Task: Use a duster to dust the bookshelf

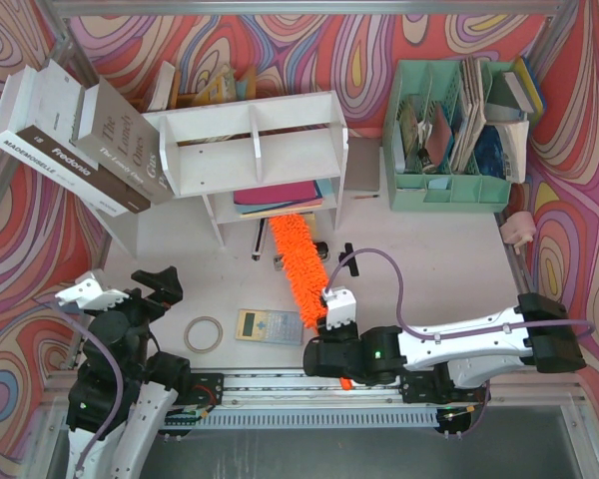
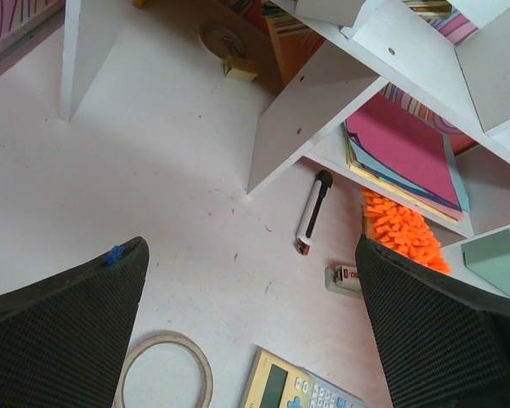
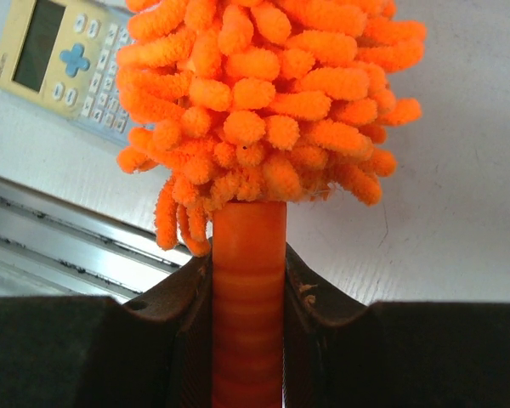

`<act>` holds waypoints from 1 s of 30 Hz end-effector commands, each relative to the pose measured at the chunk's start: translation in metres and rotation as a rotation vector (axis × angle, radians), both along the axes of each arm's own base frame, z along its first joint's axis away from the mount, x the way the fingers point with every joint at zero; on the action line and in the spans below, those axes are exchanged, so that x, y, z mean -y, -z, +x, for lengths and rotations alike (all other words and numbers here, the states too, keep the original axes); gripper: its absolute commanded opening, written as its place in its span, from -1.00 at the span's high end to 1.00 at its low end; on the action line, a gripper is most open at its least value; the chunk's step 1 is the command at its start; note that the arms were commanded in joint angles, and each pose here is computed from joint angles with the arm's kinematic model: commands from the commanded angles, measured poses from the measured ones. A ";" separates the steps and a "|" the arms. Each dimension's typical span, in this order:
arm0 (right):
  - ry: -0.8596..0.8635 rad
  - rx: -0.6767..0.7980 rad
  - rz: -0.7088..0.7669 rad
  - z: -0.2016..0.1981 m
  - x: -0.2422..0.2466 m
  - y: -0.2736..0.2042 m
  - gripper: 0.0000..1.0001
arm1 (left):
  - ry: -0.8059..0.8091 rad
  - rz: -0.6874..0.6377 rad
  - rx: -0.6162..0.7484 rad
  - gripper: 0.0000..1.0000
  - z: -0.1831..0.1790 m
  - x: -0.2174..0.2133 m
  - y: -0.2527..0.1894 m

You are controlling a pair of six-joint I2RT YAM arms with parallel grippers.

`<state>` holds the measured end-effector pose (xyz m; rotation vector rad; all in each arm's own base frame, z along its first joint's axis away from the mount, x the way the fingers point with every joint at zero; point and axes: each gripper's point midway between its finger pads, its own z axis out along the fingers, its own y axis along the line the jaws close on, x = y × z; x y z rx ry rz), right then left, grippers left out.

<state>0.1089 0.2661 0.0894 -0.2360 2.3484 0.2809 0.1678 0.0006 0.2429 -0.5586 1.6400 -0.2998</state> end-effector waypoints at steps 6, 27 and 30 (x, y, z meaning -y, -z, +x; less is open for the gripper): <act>0.183 0.079 0.078 0.016 0.024 -0.019 1.00 | -0.022 -0.014 0.026 -0.97 -0.004 -0.005 -0.006; 0.170 0.113 0.065 0.021 0.016 -0.022 1.00 | -0.018 -0.017 0.027 -0.97 -0.004 -0.004 -0.006; 0.150 0.125 0.081 0.022 0.011 -0.025 1.00 | -0.017 -0.017 0.027 -0.96 -0.004 -0.003 -0.006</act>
